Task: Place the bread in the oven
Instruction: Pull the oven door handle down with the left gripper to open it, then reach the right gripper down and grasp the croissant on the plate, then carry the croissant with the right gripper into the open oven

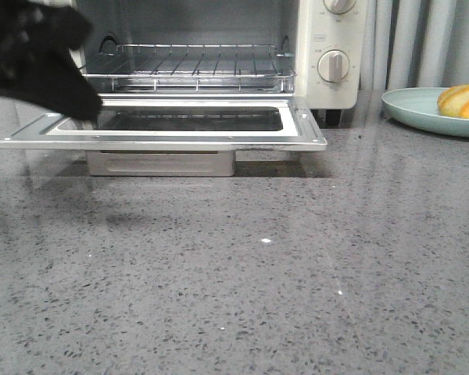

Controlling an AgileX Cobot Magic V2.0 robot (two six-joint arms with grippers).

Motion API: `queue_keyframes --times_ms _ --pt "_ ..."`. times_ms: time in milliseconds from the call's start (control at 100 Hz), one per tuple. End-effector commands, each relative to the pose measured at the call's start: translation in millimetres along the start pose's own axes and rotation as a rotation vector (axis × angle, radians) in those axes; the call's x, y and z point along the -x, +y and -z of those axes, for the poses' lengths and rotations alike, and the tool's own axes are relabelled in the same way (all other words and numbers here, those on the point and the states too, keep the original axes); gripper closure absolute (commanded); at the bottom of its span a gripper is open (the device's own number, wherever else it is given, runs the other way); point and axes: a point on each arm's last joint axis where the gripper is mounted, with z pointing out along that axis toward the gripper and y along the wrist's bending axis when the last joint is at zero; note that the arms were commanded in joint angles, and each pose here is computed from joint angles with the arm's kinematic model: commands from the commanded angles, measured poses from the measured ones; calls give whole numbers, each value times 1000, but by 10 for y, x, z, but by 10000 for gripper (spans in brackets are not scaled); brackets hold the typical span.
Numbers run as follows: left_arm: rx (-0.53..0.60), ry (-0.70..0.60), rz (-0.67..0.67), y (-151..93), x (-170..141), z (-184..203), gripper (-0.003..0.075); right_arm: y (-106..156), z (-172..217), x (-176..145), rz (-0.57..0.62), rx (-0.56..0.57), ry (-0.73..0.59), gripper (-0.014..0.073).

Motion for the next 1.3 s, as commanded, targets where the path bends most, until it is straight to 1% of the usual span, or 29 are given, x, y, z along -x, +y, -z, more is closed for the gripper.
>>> queue_keyframes --times_ms 0,60,90,160,220,310,420,520,660,770,800,830,850,860,870,880,900,910,920,930,1010,1110,1200,1290 --pt "-12 -182 12 -106 202 402 742 -88 -226 329 13 -79 2 445" --pt "-23 -257 -9 -175 225 667 742 -188 -463 425 -5 -137 79 331" --pt "-28 -277 -15 -197 225 747 742 -231 -577 456 -13 -157 109 290" --pt "-44 -348 -37 -272 210 1024 742 -325 -877 472 -27 -196 196 238" --pt "-56 -413 -58 -335 178 1270 742 -375 -1155 441 -29 -211 263 237" --pt "-68 -498 -84 -409 112 1571 742 -419 -1514 369 -30 -218 325 237" --pt "-83 -573 -112 -481 14 1853 742 -470 -1975 222 -28 -223 397 237" --pt "-92 -627 -114 -518 -52 2022 742 -516 -2270 68 -26 -230 455 237" --pt "-105 -680 -116 -556 -118 2177 742 -619 -2504 -171 -29 -254 539 237" --pt "-104 -697 -118 -562 -133 2216 742 -650 -2628 -346 -46 -263 607 247" --pt "-103 -701 -118 -560 -130 2218 742 -655 -2643 -377 -48 -265 623 272" --pt "-103 -700 -118 -561 -130 2218 742 -658 -2655 -407 -51 -266 639 319" --pt "-103 -700 -118 -561 -130 2218 742 -659 -2657 -421 -54 -267 649 370" --pt "-103 -700 -118 -561 -130 2218 742 -658 -2661 -429 -57 -267 653 411" --pt "-103 -700 -118 -561 -130 2218 742 -658 -2658 -431 -58 -267 657 434" --pt "-103 -700 -118 -561 -130 2218 742 -657 -2657 -433 -59 -267 659 483" --pt "-103 -701 -118 -560 -129 2218 742 -658 -2655 -435 -59 -268 662 535" --pt "-103 -701 -118 -560 -129 2218 742 -658 -2654 -436 -59 -268 664 589" --pt "-102 -703 -117 -560 -128 2219 742 -656 -2647 -427 -59 -268 661 616" --pt "-102 -703 -117 -560 -128 2219 742 -654 -2639 -417 -59 -268 658 671" --pt "-104 -703 -115 -561 -128 2219 742 -629 -2554 -285 -62 -259 603 664" --pt "-126 -711 -95 -575 -131 2235 742 -556 -2252 88 -40 -235 458 664" --pt "-136 -723 -90 -586 -146 2269 742 -344 -1777 484 30 -181 314 664" --pt "-137 -728 -91 -589 -154 2283 742 -24 -1238 791 121 -91 172 664"
